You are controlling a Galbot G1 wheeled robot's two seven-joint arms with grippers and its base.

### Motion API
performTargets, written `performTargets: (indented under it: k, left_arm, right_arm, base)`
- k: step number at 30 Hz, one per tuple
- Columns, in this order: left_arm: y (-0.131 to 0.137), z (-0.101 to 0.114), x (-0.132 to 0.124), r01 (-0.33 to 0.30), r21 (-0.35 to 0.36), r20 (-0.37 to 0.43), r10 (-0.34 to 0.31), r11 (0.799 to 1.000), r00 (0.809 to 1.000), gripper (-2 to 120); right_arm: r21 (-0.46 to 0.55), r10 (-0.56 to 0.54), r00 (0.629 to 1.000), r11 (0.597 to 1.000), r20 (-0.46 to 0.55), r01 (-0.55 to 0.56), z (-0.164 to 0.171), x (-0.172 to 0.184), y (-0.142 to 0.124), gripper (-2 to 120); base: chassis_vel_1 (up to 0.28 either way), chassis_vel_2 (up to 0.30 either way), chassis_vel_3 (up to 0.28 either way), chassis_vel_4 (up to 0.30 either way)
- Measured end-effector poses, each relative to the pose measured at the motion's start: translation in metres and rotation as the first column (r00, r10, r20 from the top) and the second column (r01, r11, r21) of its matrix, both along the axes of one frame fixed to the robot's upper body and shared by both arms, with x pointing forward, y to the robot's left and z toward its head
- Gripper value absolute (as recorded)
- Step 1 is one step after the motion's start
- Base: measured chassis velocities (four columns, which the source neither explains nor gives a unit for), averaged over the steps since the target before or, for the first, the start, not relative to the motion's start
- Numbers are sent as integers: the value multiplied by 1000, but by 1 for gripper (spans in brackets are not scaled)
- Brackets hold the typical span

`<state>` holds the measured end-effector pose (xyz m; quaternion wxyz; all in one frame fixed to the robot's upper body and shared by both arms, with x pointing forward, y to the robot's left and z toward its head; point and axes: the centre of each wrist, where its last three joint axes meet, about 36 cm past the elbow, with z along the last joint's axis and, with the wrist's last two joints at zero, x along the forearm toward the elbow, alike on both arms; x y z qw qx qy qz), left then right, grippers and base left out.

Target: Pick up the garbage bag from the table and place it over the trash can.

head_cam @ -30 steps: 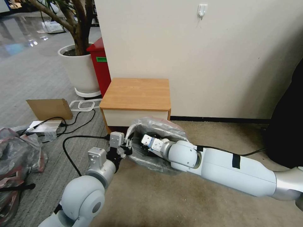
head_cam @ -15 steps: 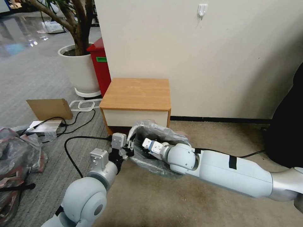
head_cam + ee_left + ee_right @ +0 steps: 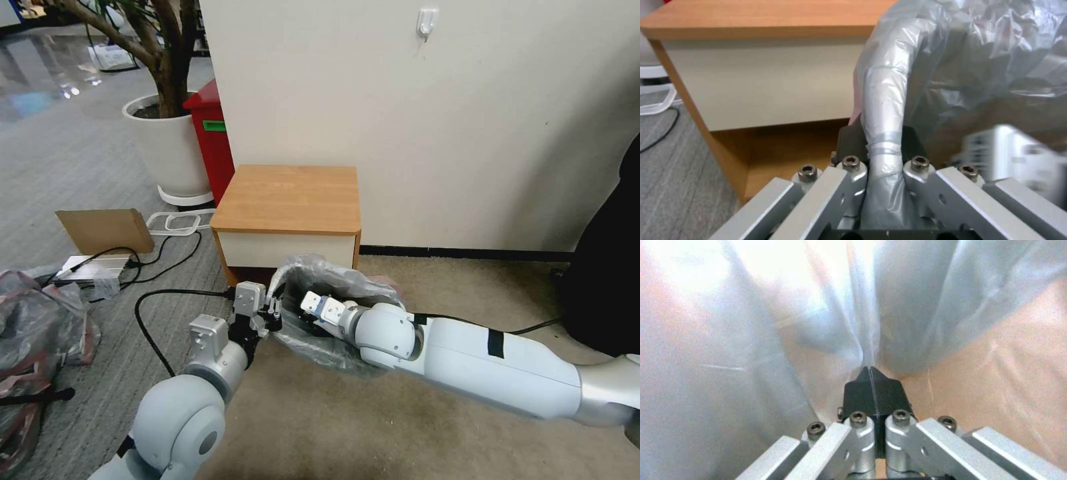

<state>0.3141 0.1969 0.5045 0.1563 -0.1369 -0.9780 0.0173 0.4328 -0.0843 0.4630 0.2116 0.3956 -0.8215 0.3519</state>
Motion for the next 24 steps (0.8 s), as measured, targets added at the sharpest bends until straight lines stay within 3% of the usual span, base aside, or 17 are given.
performTargets:
  k: [24]
  left_arm:
    - [-3, -36, 17, -65, -28, -105, 62, 998, 993, 5]
  right_arm:
    - [138, 4, 999, 990, -39, 2, 35, -21, -5, 0]
  base:
    - [0, 0, 0, 0]
